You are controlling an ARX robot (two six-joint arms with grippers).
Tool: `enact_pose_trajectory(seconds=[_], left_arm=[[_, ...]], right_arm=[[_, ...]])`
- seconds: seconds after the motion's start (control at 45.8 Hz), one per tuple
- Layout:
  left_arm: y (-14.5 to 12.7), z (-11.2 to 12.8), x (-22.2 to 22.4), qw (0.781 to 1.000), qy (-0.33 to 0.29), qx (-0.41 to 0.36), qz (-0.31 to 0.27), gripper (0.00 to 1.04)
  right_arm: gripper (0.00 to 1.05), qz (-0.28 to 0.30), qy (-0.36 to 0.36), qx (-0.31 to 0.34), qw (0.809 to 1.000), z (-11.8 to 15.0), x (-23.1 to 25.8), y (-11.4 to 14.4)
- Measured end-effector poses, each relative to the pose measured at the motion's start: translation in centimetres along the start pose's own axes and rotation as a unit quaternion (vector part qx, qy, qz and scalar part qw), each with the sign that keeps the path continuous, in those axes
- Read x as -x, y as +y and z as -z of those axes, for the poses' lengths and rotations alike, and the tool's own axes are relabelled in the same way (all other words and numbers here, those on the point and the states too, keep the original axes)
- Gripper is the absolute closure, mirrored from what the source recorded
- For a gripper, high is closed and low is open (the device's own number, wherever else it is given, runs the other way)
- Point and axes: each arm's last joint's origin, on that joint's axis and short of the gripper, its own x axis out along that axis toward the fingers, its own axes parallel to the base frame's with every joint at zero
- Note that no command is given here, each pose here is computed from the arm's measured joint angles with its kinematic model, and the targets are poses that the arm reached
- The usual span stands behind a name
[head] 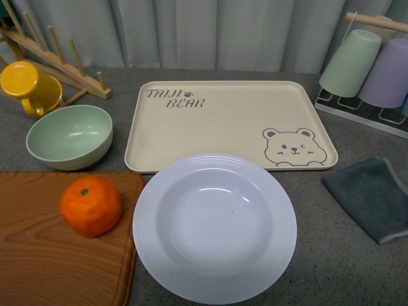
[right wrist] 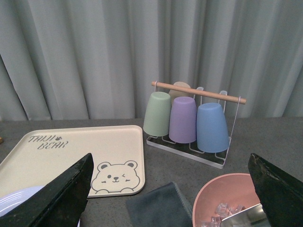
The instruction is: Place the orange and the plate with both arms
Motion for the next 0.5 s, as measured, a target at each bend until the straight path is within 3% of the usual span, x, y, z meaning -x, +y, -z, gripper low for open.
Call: enact_pose_trajectory(seconds=[0.502], left_arm=[[0.00, 0.00, 0.00, 1.000, 0.000, 0.000, 0.000, 0.06]], right_arm=[[0.09, 0.000, 0.000, 0.000, 1.000, 0.00, 0.00, 0.00]])
